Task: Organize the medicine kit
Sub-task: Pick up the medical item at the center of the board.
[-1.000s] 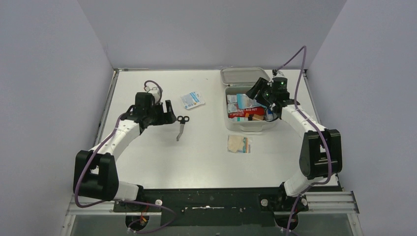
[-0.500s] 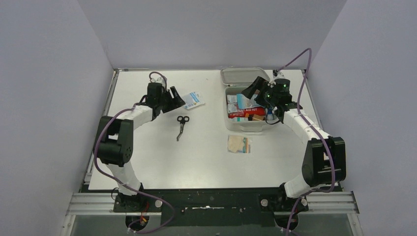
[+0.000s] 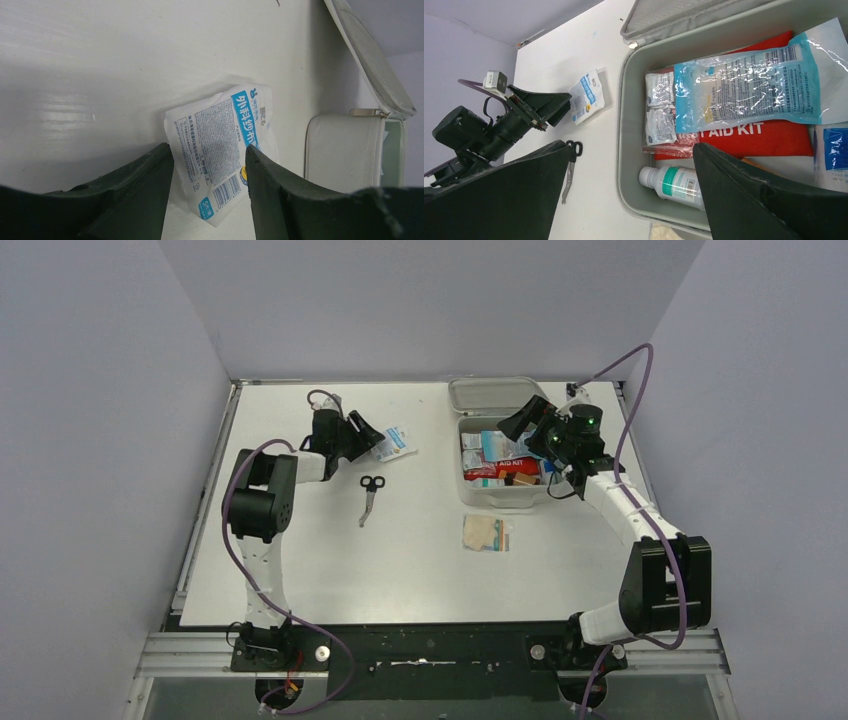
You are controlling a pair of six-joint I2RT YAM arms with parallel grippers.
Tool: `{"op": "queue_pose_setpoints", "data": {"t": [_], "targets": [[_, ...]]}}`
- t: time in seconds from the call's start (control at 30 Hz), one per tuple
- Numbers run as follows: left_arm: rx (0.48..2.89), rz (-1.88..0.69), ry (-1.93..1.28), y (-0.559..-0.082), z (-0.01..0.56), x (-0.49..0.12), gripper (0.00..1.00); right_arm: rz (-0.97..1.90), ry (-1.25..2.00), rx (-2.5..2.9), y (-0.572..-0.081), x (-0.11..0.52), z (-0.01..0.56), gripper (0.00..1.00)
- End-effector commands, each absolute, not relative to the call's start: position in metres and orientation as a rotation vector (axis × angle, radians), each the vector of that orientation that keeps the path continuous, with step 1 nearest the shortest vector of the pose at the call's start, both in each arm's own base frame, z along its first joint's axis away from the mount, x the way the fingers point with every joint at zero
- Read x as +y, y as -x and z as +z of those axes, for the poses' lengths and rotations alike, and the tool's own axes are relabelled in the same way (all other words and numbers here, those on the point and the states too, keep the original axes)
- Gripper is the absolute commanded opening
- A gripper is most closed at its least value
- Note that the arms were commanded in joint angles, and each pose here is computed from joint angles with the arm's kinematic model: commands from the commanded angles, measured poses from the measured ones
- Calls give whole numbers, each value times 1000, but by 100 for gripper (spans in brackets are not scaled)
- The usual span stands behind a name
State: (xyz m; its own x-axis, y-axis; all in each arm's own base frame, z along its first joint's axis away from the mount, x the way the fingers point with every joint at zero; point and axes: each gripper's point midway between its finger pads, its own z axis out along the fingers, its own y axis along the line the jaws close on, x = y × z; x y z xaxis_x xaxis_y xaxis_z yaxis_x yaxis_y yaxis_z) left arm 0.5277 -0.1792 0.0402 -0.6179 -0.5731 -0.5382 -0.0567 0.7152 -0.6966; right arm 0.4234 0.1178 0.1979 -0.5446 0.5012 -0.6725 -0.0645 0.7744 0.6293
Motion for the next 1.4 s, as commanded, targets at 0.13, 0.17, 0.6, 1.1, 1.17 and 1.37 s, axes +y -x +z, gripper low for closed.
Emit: {"op": "queue_pose_setpoints", "data": {"t": [0.13,0.17,0.6,1.1,1.17,1.37], "targets": [[2031,-889,424,-554,60,-187,44,834,-278,1937,-419,113,210,100],[2037,-876,418,-555,59,-187,43,836,-278,1937,-419,113,210,100],[2036,-911,425,-561,46,-183,22,977,-197,1809,-408,129,258,97],[2020,-1030,433,-564,29,-205,24,979,-183,1792,-405,130,269,97],[2011,-1044,419,-564,32,-205,14,981,-184,1790,-404,130,271,96],[1976,-1101,366,-562,58,-210,0,981,-215,1808,-400,132,266,93]]}}
